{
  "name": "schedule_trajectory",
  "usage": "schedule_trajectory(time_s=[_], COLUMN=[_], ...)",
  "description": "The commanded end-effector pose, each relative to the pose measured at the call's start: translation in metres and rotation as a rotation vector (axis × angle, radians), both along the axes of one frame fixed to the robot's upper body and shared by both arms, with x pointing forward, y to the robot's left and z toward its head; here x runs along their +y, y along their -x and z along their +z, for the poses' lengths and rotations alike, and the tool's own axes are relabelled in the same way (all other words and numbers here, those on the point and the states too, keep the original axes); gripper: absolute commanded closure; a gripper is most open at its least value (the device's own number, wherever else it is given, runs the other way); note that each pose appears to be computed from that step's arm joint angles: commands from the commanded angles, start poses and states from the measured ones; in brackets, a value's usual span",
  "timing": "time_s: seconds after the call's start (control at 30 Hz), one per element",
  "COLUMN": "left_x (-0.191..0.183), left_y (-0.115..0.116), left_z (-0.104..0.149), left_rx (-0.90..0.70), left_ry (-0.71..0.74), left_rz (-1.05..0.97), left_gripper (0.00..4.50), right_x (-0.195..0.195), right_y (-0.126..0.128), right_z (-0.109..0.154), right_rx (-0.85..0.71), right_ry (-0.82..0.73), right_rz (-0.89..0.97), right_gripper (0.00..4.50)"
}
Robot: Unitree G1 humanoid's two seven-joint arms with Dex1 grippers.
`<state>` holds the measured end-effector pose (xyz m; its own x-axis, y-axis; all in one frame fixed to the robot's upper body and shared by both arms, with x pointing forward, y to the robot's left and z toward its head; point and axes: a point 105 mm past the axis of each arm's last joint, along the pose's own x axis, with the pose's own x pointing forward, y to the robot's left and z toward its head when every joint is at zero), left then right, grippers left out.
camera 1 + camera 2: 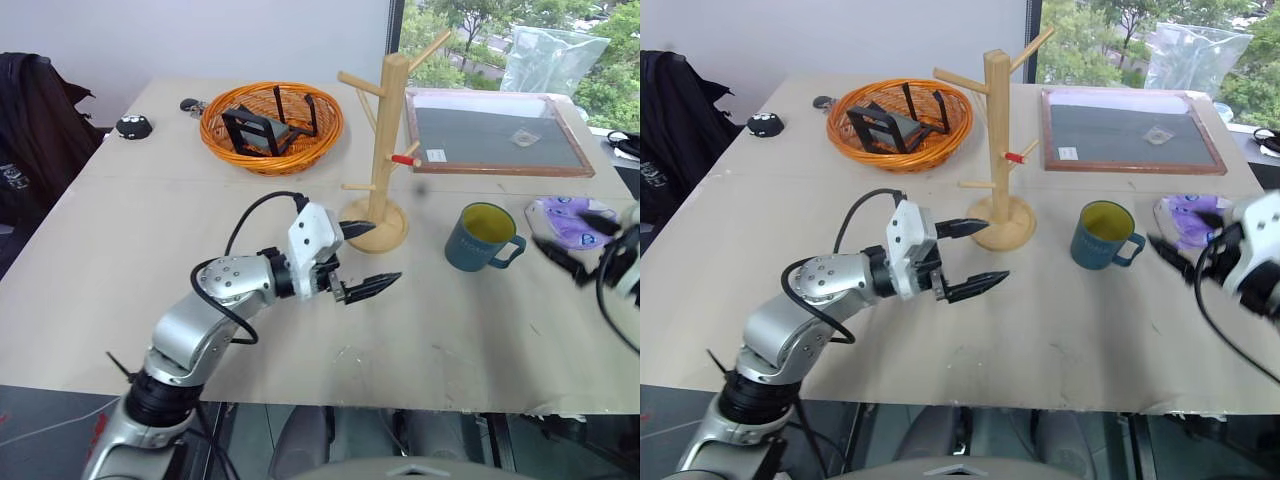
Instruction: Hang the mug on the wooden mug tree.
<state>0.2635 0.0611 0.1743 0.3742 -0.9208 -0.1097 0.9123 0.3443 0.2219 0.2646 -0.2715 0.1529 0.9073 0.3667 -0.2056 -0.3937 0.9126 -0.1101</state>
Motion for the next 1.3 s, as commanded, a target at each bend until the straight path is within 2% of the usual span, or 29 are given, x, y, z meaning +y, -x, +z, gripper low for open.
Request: schedule_trajectory(time_s=[0.03,0.17,0.3,0.6,0.7,0.9,0.97,1.03,1.13,1.3], left_x=[-0.007,-0.009,-0.012,-0.009,-0.009,-0.012,-0.011,-0.011,-0.012,0.009], left_y=[0.003,0.001,0.0,0.0,0.0,0.002,0.002,0.001,0.001,0.003], left_z=[0.007,0.008,0.012,0.014,0.014,0.017,0.017,0.018,0.031,0.044], left_rx=[-0.035,-0.043,-0.05,-0.061,-0.063,-0.066,-0.066,-0.06,-0.047,-0.104], left_ry=[0.0,-0.001,0.004,-0.008,-0.007,0.009,0.013,0.028,0.171,0.293], left_rz=[-0.033,-0.037,-0.046,-0.045,-0.046,-0.054,-0.047,-0.035,-0.001,0.074], left_gripper=[0.0,0.0,0.0,0.0,0.0,0.0,0.0,0.0,0.0,0.0], right_x=[0.005,0.013,0.017,0.027,0.031,0.03,0.03,0.032,0.038,0.055], right_y=[0.004,-0.003,-0.018,-0.038,-0.041,-0.05,-0.05,-0.049,-0.044,-0.02], right_z=[-0.004,-0.022,-0.039,-0.045,-0.053,-0.05,-0.046,-0.041,-0.026,0.019], right_rx=[-0.045,-0.064,-0.083,-0.091,-0.071,-0.108,-0.125,-0.136,-0.16,-0.133], right_ry=[-0.023,-0.082,-0.07,-0.091,-0.086,-0.11,-0.115,-0.134,-0.15,-0.093], right_rz=[-0.065,-0.159,-0.257,-0.264,-0.262,-0.284,-0.268,-0.239,-0.129,0.183], right_gripper=[0.07,0.07,0.07,0.07,0.75,3.6,4.41,4.41,4.41,4.41])
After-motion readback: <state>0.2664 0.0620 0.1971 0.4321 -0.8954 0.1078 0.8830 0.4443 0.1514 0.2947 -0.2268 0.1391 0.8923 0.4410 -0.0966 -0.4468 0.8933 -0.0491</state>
